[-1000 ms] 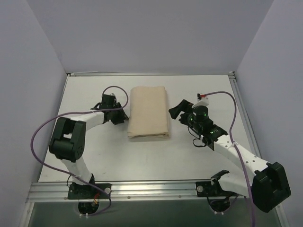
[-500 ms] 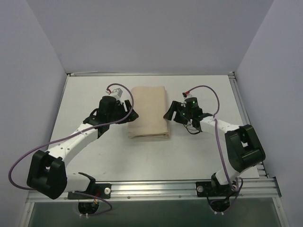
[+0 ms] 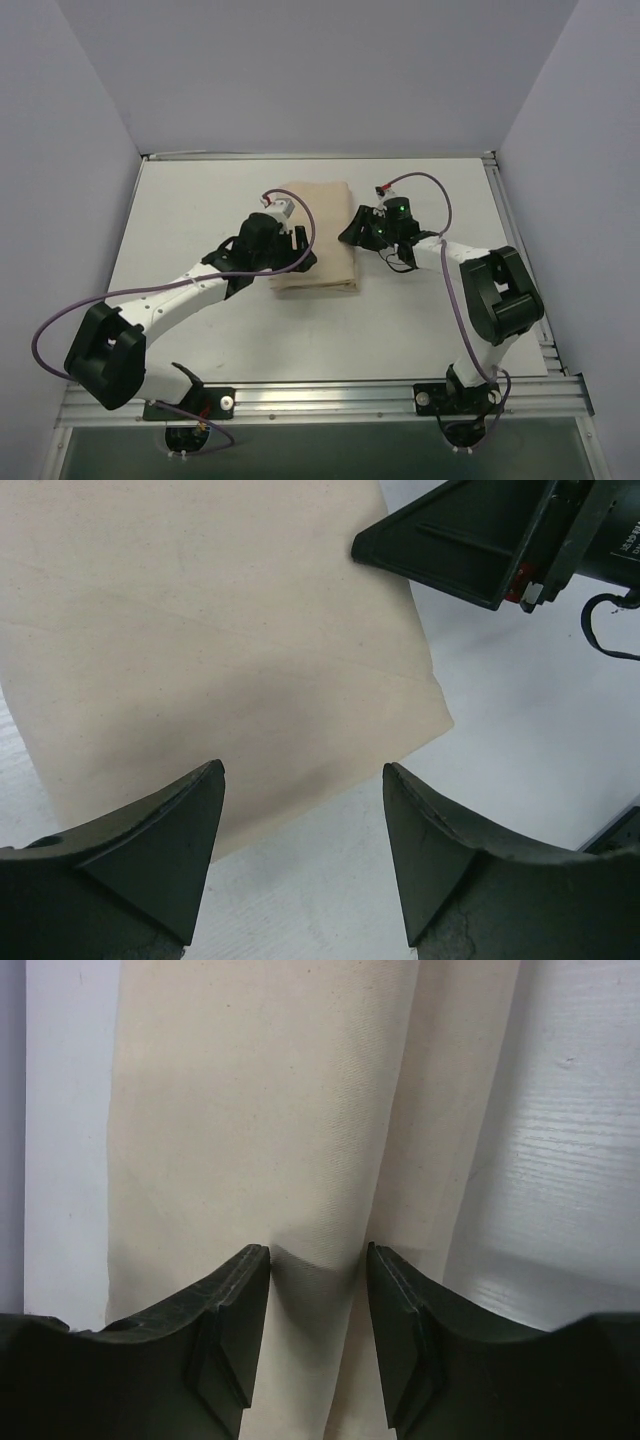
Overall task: Open and lay out the surgical kit
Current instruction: Open the surgical kit at the center of the board.
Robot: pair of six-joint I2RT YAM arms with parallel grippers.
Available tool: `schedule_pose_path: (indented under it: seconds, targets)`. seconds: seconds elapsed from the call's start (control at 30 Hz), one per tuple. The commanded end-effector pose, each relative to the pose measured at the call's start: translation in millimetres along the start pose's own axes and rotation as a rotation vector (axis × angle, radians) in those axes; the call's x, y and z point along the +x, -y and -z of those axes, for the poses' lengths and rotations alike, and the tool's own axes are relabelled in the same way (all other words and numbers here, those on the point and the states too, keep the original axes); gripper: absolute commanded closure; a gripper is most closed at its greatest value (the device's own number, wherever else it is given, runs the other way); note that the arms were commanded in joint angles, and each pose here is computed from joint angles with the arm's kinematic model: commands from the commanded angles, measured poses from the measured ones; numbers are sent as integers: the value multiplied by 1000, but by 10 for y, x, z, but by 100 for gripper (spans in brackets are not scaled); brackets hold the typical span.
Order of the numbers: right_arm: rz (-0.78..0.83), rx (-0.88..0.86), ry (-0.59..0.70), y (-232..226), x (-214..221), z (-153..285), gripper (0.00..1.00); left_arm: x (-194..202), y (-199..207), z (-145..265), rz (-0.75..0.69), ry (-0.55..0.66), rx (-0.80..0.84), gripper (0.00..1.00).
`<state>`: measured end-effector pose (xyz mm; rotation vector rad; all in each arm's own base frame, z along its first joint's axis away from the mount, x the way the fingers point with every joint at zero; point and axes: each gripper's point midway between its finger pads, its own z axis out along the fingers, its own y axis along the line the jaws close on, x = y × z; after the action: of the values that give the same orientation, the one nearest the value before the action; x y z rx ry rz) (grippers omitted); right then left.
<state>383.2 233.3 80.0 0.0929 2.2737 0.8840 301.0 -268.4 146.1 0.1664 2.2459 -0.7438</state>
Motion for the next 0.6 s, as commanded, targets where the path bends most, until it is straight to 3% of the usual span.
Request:
schedule_pose_path:
  seconds: [0.0, 0.13, 0.27, 0.57]
  targets:
    - [21, -111, 17, -299, -143, -51, 57, -352, 135, -14, -30, 106, 3, 27]
    - [19, -159, 23, -470, -191, -47, 79, -353, 169, -19, -39, 107, 7, 24]
    - [-32, -216, 46, -663, -279, 71, 95, -373, 223, -38, -91, 133, 3, 12]
    - [-200, -234, 41, -814, -376, 109, 100, -355, 634, -277, -207, 124, 22, 6]
